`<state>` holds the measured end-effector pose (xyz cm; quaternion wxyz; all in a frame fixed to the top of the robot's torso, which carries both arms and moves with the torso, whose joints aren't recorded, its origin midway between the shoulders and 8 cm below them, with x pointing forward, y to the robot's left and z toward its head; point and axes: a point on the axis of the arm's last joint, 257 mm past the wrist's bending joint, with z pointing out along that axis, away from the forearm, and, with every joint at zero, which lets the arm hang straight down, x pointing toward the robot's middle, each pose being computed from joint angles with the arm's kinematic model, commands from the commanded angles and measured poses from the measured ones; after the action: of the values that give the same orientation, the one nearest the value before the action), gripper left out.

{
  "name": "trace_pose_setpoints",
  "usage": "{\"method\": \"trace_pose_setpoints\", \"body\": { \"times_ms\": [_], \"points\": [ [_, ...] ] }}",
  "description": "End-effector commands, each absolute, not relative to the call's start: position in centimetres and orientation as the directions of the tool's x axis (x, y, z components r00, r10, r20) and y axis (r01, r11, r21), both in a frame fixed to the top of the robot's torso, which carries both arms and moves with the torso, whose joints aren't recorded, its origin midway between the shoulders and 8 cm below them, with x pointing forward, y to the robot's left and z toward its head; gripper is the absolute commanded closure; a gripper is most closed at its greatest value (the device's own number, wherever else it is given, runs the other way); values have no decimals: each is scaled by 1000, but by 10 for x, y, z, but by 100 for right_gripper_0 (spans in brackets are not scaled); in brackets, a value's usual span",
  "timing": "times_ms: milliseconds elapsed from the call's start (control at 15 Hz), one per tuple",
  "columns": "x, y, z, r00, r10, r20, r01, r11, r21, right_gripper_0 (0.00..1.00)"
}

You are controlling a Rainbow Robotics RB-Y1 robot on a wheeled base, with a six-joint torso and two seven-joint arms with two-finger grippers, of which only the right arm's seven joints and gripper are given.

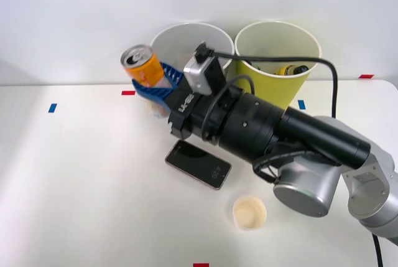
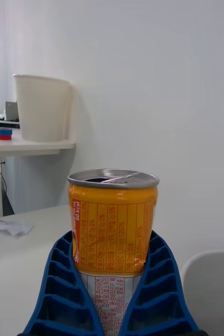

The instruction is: Put cans in the gray bin, plastic bottles in the light green bin

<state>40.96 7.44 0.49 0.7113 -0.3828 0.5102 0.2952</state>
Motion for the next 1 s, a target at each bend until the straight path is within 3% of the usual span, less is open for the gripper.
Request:
{"method": "trace_pose_setpoints", "body": {
  "times_ms": [67,533,1000],
  "points": [
    [428,59,35,291,55,-955,-800,562,-212,100],
    [533,60,54,264,-2,-965,-712,674,-196,100],
    [595,65,45,254,-87,-963,-632,739,-233,100]
  ]
}}
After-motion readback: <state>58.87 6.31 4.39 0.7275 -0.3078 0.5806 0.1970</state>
